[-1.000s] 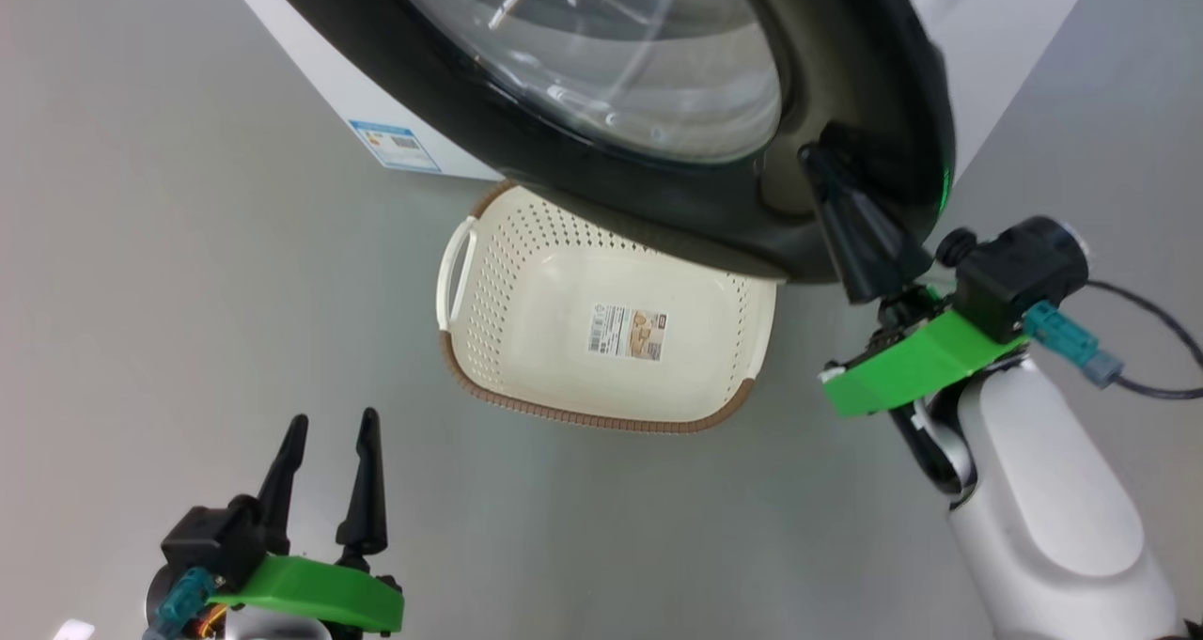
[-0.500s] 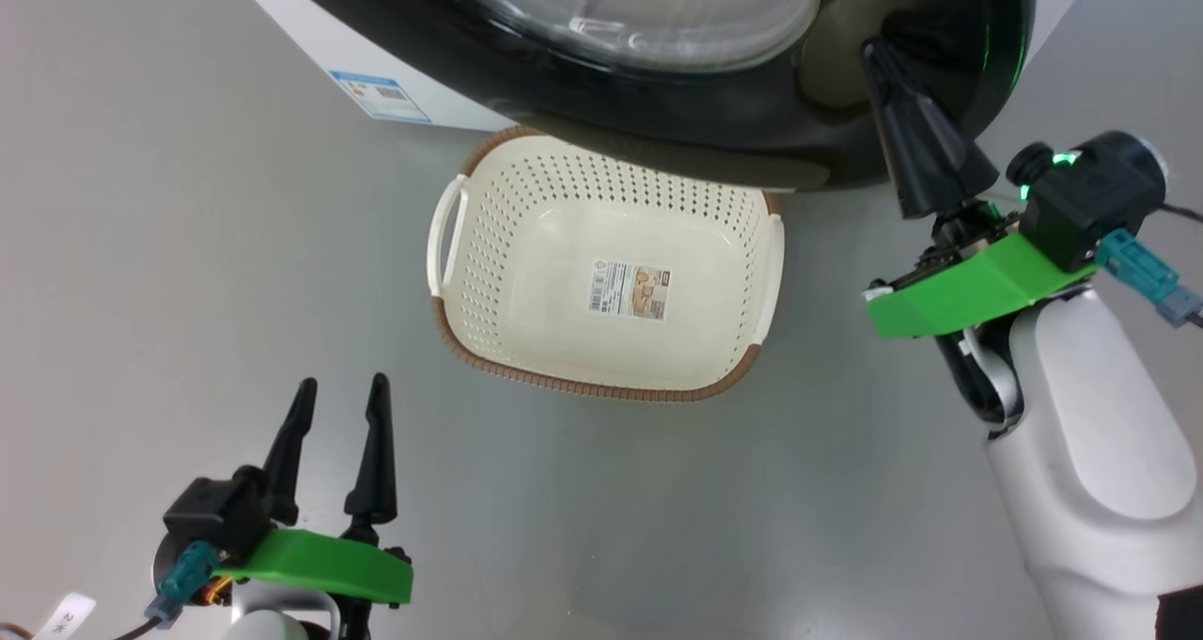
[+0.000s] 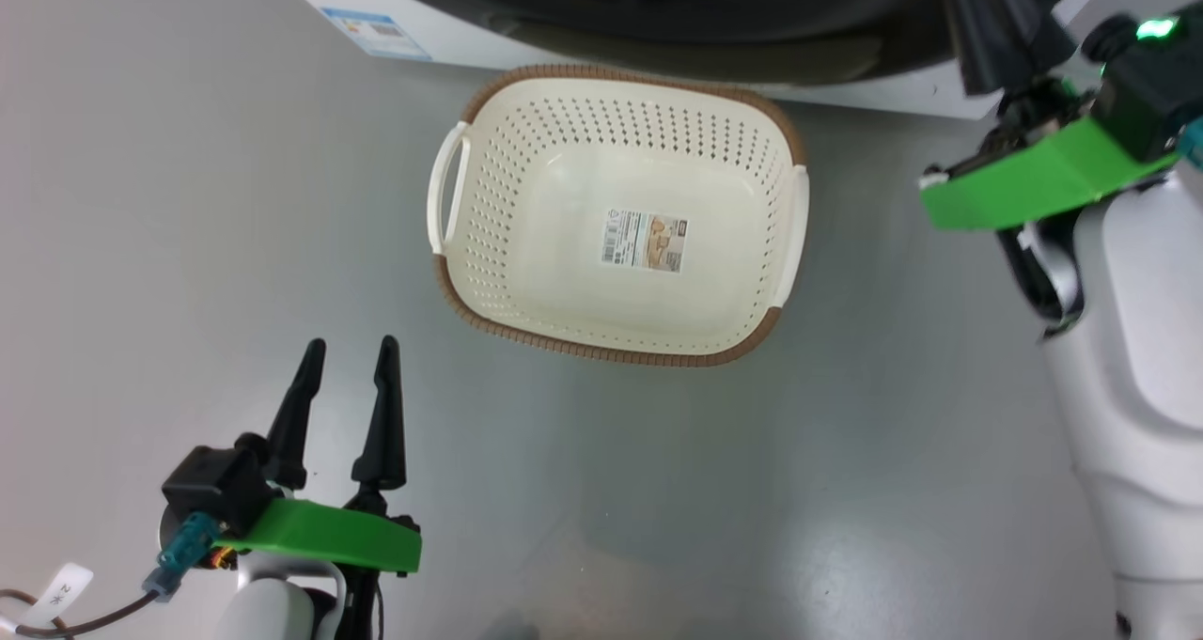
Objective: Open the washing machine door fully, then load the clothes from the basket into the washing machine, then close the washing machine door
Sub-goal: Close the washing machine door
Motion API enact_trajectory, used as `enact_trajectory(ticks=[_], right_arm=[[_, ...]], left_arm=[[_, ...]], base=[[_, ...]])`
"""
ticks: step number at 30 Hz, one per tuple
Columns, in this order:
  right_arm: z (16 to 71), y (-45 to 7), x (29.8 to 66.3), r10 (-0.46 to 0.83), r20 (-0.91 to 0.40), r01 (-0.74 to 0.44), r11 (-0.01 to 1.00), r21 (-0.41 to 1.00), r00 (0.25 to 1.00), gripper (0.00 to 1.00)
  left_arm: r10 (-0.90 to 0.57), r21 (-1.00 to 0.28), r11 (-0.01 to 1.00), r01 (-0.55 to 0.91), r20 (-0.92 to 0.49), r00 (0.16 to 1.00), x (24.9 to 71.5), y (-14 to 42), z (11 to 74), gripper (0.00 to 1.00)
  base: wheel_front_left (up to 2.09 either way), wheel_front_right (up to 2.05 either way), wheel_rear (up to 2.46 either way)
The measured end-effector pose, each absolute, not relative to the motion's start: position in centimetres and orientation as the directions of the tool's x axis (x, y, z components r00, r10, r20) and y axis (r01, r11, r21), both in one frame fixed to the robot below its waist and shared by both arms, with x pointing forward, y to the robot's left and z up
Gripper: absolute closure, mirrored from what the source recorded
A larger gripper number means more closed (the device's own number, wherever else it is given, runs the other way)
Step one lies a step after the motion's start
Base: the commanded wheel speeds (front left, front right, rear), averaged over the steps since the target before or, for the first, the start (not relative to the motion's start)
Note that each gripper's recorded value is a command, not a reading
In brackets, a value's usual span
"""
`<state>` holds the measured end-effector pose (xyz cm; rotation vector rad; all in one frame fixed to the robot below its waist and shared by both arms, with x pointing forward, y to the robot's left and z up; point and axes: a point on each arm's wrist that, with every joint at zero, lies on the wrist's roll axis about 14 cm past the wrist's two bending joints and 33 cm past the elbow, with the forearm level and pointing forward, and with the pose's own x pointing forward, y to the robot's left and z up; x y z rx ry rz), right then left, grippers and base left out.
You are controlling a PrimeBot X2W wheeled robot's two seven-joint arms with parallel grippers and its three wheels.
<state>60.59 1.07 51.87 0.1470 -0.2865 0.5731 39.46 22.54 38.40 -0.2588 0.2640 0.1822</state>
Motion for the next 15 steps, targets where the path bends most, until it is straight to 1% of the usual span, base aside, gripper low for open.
enact_trajectory(ticks=[8, 14, 15], right_arm=[[52.2, 1.1, 63.3, 0.509, 0.327, -0.543, 0.840, 0.015, 0.796, 1.00], [52.6, 0.9, 64.2, 0.500, 0.330, -0.529, 0.848, -0.003, 0.800, 1.00], [52.6, 0.7, 64.3, 0.506, 0.325, -0.530, 0.848, -0.015, 0.799, 1.00]], left_arm=[[0.157, -0.230, 0.947, -0.226, -0.285, 0.946, 39.6, 22.9, 38.1, 0.00], [0.155, -0.232, 0.950, -0.209, -0.233, 0.960, 40.5, 23.1, 39.7, 0.00], [0.157, -0.231, 0.952, -0.202, -0.202, 0.967, 40.8, 23.3, 40.6, 0.00]], base=[[0.00, 0.00, 0.00], [0.00, 0.00, 0.00], [0.00, 0.00, 0.00]])
